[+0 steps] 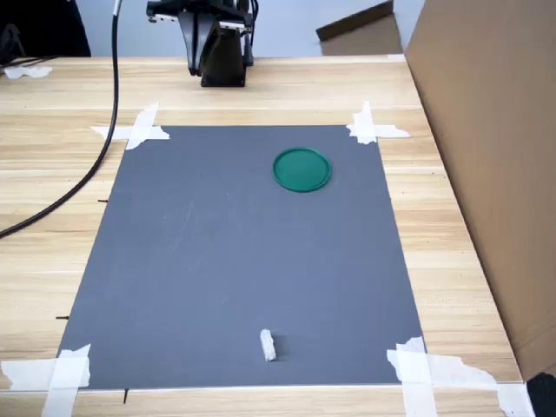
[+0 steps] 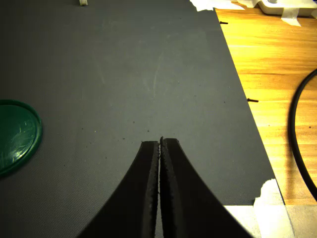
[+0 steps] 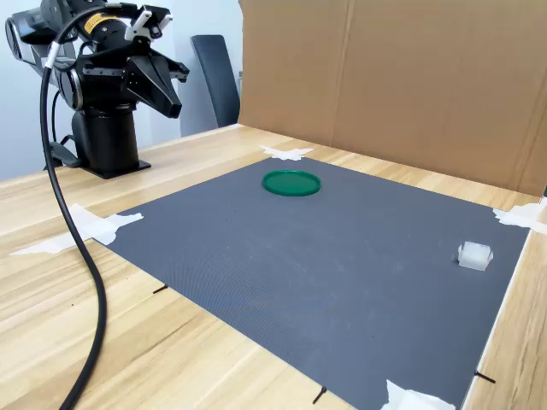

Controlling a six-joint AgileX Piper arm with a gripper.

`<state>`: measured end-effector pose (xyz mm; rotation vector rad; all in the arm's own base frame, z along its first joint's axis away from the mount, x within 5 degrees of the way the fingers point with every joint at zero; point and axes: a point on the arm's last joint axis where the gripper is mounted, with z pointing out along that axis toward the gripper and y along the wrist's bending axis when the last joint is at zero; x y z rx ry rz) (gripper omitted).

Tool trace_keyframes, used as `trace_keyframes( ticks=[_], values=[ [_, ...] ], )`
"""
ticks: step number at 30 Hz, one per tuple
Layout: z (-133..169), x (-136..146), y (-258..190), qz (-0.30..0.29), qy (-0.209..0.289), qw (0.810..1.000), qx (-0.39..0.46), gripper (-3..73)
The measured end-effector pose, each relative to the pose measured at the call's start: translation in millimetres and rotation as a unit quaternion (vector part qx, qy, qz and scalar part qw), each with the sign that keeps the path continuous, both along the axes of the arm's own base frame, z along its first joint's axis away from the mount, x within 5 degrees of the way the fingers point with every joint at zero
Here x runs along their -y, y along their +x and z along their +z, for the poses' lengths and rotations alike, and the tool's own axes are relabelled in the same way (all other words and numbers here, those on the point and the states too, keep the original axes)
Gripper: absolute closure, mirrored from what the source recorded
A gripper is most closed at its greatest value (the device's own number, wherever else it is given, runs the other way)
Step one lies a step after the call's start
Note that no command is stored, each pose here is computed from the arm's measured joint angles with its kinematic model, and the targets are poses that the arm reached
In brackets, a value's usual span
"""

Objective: Grasp a white terminal and put it in the green lid.

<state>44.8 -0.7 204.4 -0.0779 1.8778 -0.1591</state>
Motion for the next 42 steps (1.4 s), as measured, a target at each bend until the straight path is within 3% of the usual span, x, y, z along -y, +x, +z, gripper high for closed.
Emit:
trace_keyframes(
  ticks=[27, 29, 35, 42],
  values=[
    [0, 0, 0, 0.000, 0.000, 1.000, -0.001, 72.3],
    [0, 1, 6, 0.005, -0.012, 0.999, -0.032, 72.3],
    [28, 2, 17, 0.022, -0.042, 0.997, -0.054, 72.3],
    [62, -1, 35, 0.083, -0.067, 0.980, -0.171, 72.3]
  ],
)
